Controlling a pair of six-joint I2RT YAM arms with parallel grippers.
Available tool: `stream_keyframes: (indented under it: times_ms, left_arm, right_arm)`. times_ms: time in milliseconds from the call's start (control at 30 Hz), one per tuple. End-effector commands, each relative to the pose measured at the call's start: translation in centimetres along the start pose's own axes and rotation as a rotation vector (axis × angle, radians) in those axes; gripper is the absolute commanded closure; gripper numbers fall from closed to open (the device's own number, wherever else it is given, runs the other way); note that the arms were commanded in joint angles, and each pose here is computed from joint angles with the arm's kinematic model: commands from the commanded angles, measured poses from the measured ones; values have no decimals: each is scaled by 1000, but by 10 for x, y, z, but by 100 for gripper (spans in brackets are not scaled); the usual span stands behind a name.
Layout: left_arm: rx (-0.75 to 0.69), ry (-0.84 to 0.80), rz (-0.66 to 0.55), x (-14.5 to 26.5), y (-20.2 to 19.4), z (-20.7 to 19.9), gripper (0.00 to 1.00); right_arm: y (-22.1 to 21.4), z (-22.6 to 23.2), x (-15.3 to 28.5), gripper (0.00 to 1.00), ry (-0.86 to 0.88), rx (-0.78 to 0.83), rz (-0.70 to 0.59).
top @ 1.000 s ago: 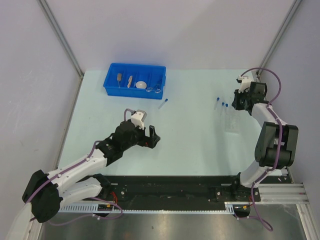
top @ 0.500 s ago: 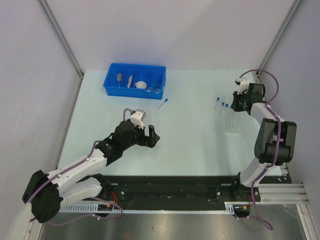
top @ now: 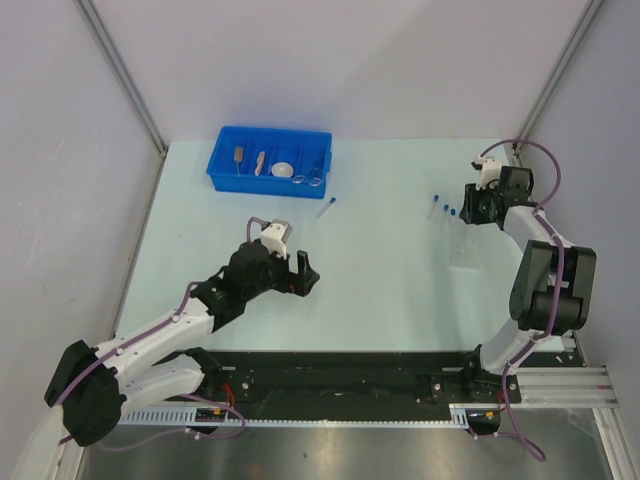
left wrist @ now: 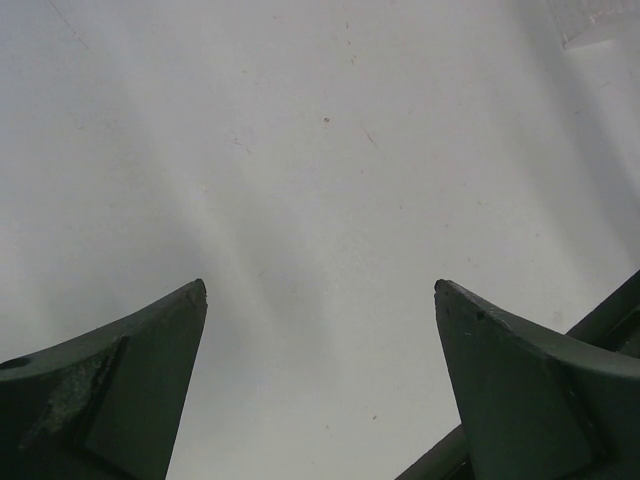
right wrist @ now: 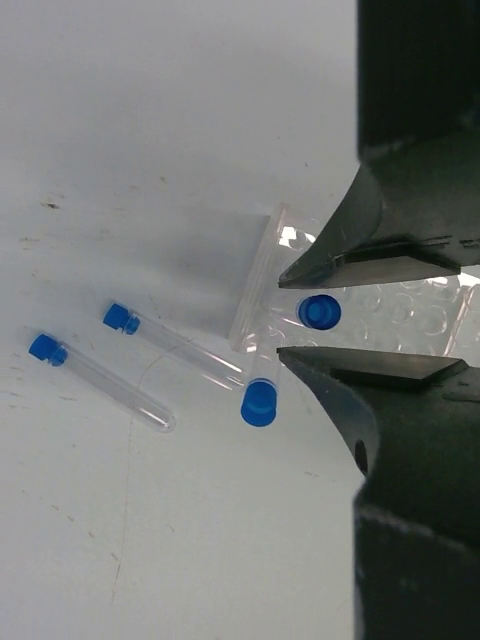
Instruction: Organize the chemistry lab equipment
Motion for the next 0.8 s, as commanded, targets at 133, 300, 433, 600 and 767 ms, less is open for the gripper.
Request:
stream_keyframes:
  times_ms: [133,300,433,600,767]
  left_arm:
    - [23,-20,-33,-1,11,-3,0]
    - [-8,-23,-20,-5,18,-2,0]
    - [-29,-20,22,-14,28,1,0]
    - [-49,-16,88,-27,39,9,0]
    - [-60,-23,168,-53,58,14,0]
  right_arm:
    - [51,13,49,61,44,19,-168]
    - [61,22,74,60,85,6,-213]
    - [59,42,95,58,210,52,-218]
    - [44,68,117,52,360,75,-180]
    - [39,89,140,47,470,92,-186]
Point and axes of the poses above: each gripper's point midway between its finger pads, its own x axis back along the fingers, its own z axis along the line the jaws close on, y = z × x, the point moved 2 cm from there along x, back along the fingers, and after that the axes turned 6 degrees about -x, right-handed, at the moved point
